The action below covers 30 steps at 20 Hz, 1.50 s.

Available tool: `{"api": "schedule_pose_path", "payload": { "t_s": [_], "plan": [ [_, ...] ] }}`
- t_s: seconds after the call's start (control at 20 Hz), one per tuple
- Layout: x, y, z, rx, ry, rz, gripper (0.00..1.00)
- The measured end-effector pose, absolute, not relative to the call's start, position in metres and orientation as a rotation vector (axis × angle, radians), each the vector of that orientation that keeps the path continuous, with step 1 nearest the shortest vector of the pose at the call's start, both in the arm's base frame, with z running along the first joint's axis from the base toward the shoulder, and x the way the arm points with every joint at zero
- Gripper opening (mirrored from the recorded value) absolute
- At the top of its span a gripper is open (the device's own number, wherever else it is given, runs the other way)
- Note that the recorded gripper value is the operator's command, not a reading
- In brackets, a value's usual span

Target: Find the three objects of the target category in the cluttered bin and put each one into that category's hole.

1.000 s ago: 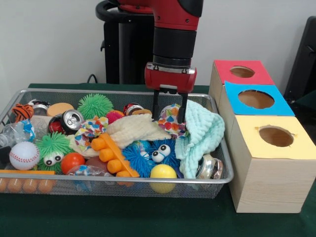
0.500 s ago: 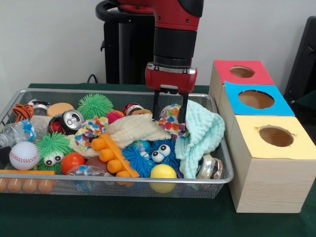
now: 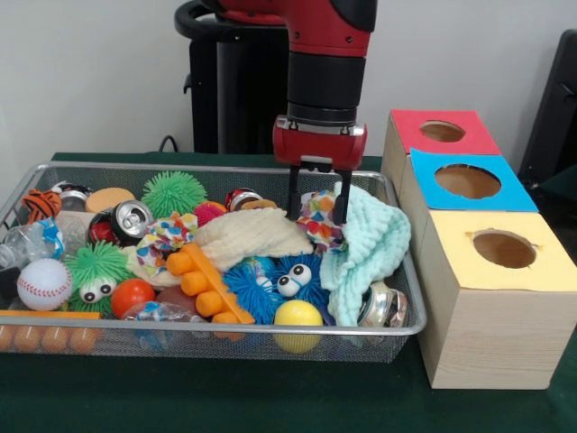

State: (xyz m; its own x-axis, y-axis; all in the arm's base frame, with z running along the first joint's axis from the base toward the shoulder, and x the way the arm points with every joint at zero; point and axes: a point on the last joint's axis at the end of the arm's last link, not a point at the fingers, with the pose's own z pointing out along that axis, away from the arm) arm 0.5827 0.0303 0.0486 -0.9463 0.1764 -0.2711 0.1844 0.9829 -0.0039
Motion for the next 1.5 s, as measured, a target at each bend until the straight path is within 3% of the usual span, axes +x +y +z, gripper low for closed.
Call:
{"api": "schedule_pose_path", "payload": {
  "t_s": [1.5],
  "plan": [
    [0.559,0.039,0.032,0.275,3.005,0.014,1.0]
  ]
}}
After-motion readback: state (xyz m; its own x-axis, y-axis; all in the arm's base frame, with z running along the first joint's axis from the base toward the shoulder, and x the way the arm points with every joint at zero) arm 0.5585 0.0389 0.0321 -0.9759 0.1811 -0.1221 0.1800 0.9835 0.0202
